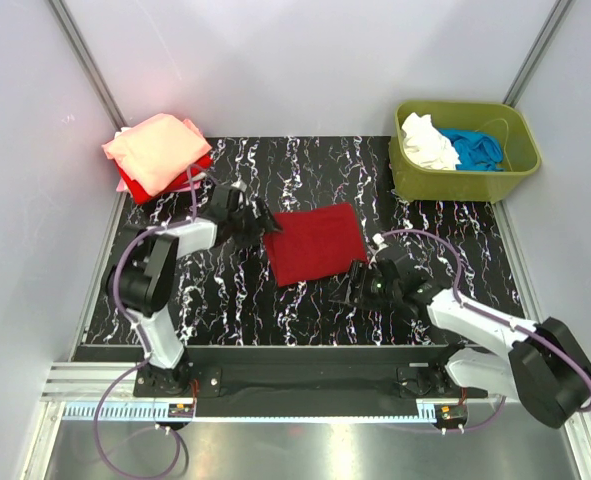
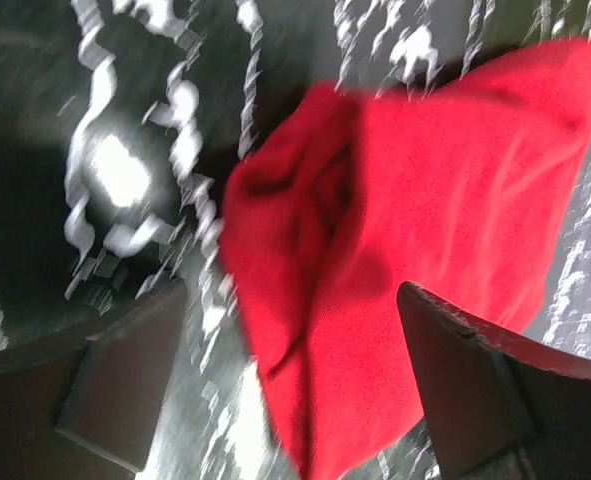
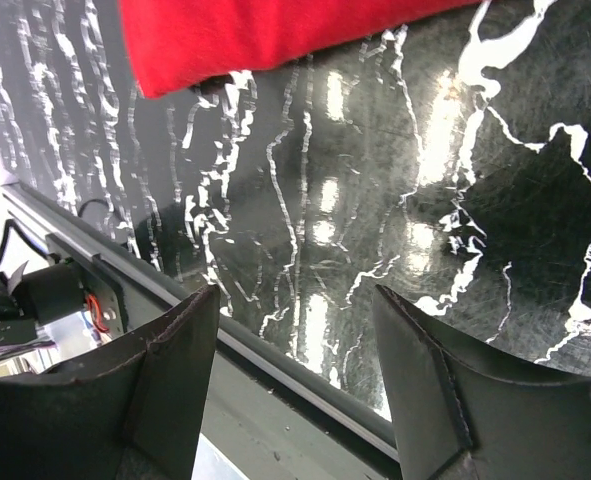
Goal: Fold and stack the t-shirts
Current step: Neatly place the folded tshirt to the corner
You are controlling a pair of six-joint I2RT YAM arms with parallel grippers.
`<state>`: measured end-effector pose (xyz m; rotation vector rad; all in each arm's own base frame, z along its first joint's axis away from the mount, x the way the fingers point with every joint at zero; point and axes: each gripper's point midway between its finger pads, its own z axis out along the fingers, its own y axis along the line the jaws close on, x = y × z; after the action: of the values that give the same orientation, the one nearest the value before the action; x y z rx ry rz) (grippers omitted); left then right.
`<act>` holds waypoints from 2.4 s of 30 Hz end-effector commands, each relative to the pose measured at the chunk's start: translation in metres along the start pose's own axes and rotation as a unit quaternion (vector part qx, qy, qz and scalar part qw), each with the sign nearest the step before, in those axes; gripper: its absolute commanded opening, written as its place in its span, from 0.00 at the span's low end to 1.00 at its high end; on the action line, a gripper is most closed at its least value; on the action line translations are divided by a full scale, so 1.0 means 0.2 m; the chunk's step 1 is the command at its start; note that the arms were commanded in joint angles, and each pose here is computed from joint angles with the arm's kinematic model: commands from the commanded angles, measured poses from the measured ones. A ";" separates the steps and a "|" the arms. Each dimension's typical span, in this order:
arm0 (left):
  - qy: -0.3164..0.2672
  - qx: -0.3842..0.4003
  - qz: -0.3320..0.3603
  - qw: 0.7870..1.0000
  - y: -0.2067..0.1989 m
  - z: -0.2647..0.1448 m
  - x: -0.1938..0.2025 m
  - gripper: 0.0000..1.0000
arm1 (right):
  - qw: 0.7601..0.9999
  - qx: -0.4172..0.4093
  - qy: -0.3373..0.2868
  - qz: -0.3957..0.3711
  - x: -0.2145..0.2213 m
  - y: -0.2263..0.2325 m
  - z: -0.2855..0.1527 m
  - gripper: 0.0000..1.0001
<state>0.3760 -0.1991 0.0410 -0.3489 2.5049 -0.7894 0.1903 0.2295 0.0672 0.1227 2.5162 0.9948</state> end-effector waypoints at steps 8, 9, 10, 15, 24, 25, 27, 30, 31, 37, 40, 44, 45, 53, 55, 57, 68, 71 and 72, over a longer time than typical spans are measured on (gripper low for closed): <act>0.023 0.076 -0.048 0.996 -0.03 0.15 0.09 0.60 | 1.000 -0.013 0.009 -0.004 -0.03 0.06 0.07 0.70; 0.018 0.087 -0.047 0.995 -0.04 0.15 0.08 0.55 | 1.000 -0.011 0.011 -0.003 -0.03 0.05 0.07 0.70; 0.026 0.111 -0.048 0.992 -0.06 0.16 0.10 0.44 | 1.000 -0.011 0.011 -0.003 -0.03 0.06 0.07 0.70; 0.038 0.171 -0.038 0.984 -0.18 0.17 0.08 0.18 | 1.000 -0.011 0.011 -0.004 -0.03 0.06 0.07 0.70; 0.008 0.204 -0.009 0.979 -0.35 0.01 -0.21 0.00 | 1.000 -0.012 0.001 -0.002 -0.04 0.05 0.06 0.70; 0.019 0.189 -0.014 0.982 -0.33 -0.01 -0.22 0.00 | 1.000 -0.013 0.000 -0.001 -0.04 0.05 0.06 0.70; -0.006 0.189 0.009 0.982 -0.38 -0.07 -0.37 0.00 | 1.000 -0.011 0.000 -0.001 -0.04 0.05 0.06 0.70; -0.024 0.178 0.020 0.984 -0.41 -0.16 -0.53 0.00 | 1.000 -0.012 -0.002 -0.002 -0.04 0.05 0.05 0.70; -0.018 0.167 0.014 0.986 -0.40 -0.18 -0.54 0.00 | 1.000 -0.013 -0.002 -0.001 -0.04 0.05 0.05 0.70; -0.062 0.148 0.032 0.987 -0.43 -0.35 -0.88 0.00 | 1.000 -0.012 -0.004 -0.001 -0.03 0.04 0.05 0.71; -0.082 0.141 0.029 0.986 -0.42 -0.39 -1.05 0.00 | 1.000 -0.011 -0.003 -0.001 -0.02 0.04 0.05 0.71; -0.108 0.147 0.021 0.983 -0.42 -0.44 -1.23 0.00 | 1.000 -0.023 -0.014 -0.006 -0.05 0.06 0.05 0.70; -0.112 0.149 0.019 0.982 -0.42 -0.44 -1.26 0.00 | 1.000 -0.024 -0.014 -0.007 -0.05 0.06 0.05 0.70; -0.155 0.178 -0.005 0.972 -0.47 -0.48 -1.56 0.00 | 0.999 -0.026 -0.015 -0.012 -0.05 0.06 0.05 0.71; -0.171 0.196 0.003 0.966 -0.52 -0.51 -1.61 0.00 | 1.000 -0.026 -0.014 -0.010 -0.05 0.06 0.06 0.71; -0.186 0.203 0.010 0.961 -0.56 -0.57 -1.66 0.00 | 0.999 -0.026 -0.015 -0.010 -0.05 0.06 0.06 0.71; -0.241 0.211 -0.009 0.947 -0.48 -0.77 -1.84 0.00 | 0.999 -0.029 -0.017 -0.008 -0.05 0.05 0.06 0.71; -0.251 0.228 -0.014 0.941 -0.48 -0.84 -1.88 0.00 | 0.999 -0.030 -0.018 -0.008 -0.06 0.06 0.05 0.71; -0.256 0.234 -0.010 0.938 -0.50 -0.86 -1.90 0.00 | 0.999 -0.030 -0.018 -0.008 -0.05 0.05 0.05 0.71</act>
<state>0.6233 -0.0573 0.2789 -0.4938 1.9679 -1.0501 0.1979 0.2379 0.0609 0.1173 2.5081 1.0200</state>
